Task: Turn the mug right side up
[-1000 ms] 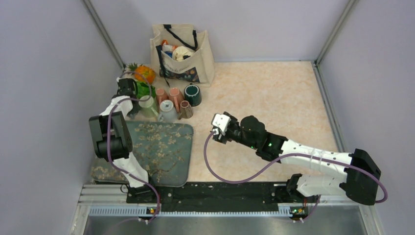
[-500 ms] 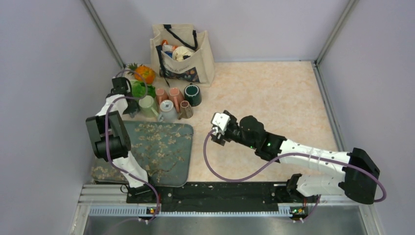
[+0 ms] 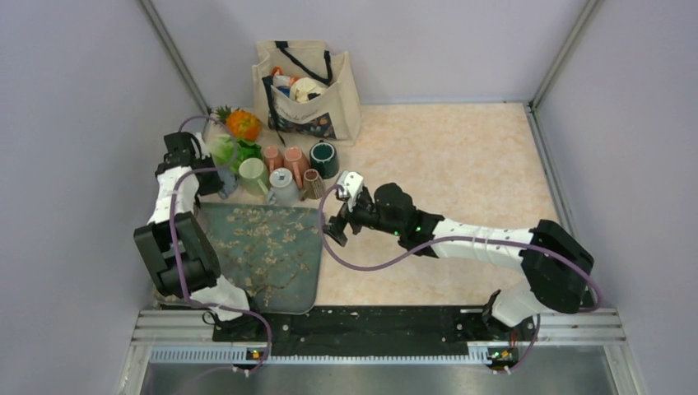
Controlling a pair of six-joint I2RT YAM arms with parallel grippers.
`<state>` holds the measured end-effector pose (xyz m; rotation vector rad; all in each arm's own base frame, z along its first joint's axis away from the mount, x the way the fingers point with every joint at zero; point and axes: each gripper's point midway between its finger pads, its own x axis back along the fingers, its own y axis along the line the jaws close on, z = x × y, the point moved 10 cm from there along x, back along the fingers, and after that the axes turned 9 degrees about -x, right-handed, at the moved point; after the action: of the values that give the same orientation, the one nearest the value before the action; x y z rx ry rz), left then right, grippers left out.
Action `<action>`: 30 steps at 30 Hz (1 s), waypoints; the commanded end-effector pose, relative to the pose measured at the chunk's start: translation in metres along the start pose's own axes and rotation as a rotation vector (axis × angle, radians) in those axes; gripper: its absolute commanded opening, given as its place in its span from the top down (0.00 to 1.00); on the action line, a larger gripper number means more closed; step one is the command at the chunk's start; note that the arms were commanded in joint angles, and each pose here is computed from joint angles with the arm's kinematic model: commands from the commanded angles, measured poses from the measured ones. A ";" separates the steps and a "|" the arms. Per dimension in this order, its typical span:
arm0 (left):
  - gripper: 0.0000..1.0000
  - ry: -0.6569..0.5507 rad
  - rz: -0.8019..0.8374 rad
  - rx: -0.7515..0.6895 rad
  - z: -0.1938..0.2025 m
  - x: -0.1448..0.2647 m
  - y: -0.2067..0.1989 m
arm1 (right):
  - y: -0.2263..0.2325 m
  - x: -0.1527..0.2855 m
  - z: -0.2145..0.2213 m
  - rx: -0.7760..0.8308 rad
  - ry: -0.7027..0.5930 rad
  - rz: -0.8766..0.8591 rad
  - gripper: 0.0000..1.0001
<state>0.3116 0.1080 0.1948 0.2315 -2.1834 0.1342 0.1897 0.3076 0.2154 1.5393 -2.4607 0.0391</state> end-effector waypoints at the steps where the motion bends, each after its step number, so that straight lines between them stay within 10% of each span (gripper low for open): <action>1: 1.00 -0.082 0.092 -0.008 -0.005 0.029 -0.003 | 0.008 -0.024 -0.036 -0.137 -0.141 -0.082 0.01; 30: 1.00 -0.286 0.846 -0.207 -0.007 0.139 -0.094 | -0.026 -0.128 -0.079 -0.752 -0.338 -0.322 0.11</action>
<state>0.2649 0.0186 0.2704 -0.6441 -2.3242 0.3319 0.2771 0.4096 0.2260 1.4729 -2.0921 -0.9832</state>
